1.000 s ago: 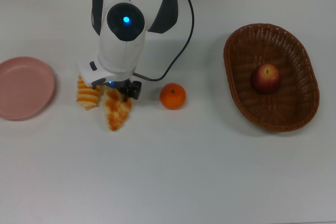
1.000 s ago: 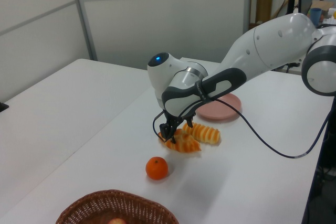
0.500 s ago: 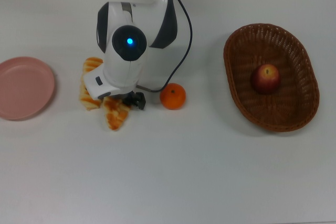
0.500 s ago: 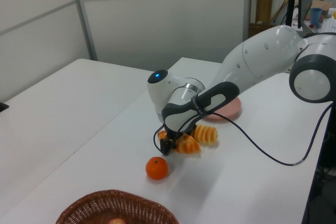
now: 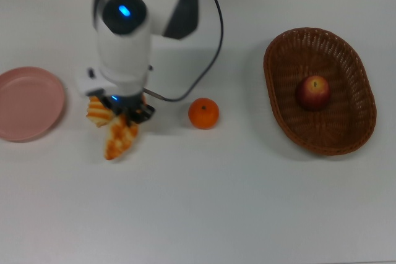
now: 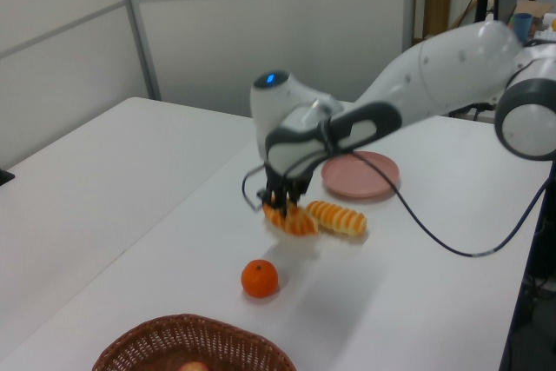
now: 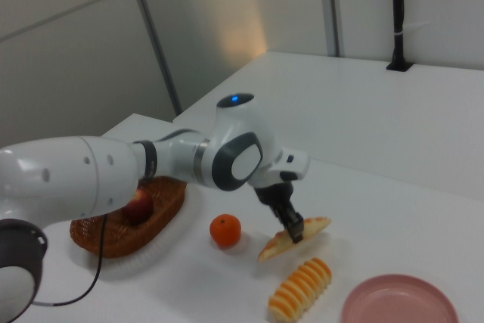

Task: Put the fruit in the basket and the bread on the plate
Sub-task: 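Lift the twisted roll and carry it over the pink plate, then open the gripper to drop the twisted roll onto the plate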

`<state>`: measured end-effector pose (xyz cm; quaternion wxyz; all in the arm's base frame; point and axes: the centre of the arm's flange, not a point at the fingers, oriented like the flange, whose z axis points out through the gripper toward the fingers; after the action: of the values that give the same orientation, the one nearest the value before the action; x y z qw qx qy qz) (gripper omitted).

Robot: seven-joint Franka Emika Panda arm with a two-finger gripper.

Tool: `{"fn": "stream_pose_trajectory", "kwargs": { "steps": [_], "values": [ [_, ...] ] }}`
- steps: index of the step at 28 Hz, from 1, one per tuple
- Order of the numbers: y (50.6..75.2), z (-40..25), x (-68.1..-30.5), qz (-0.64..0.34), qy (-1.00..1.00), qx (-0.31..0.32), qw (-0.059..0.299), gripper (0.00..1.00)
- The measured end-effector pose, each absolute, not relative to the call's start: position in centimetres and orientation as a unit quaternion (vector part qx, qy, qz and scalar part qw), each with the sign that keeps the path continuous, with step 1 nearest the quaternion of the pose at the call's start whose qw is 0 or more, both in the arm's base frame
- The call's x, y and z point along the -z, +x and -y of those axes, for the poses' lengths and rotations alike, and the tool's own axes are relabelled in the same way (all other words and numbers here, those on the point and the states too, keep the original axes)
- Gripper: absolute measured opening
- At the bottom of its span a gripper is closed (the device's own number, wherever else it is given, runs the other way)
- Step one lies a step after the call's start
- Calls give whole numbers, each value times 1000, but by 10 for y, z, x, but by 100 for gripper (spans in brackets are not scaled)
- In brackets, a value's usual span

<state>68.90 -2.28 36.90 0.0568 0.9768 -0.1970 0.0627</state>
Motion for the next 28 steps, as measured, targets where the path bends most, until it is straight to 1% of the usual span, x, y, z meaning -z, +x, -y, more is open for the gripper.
{"fn": "stream_pose_trajectory", "kwargs": {
  "steps": [1,2,5,7,12,16,18,21,24,28],
  "values": [
    [688,31,-381,205,975,-68,51,21],
    [686,40,-392,214,973,-72,47,19],
    [677,74,-424,239,968,-70,38,19],
    [670,97,-436,254,965,-62,33,19],
    [652,169,-450,281,958,-46,25,19],
    [638,222,-438,307,951,-36,28,19],
    [631,247,-422,321,946,-23,29,19],
    [627,271,-396,337,941,-13,27,19],
    [628,291,-375,355,934,-24,20,19],
    [627,312,-365,381,924,-44,5,19]
  ]
}}
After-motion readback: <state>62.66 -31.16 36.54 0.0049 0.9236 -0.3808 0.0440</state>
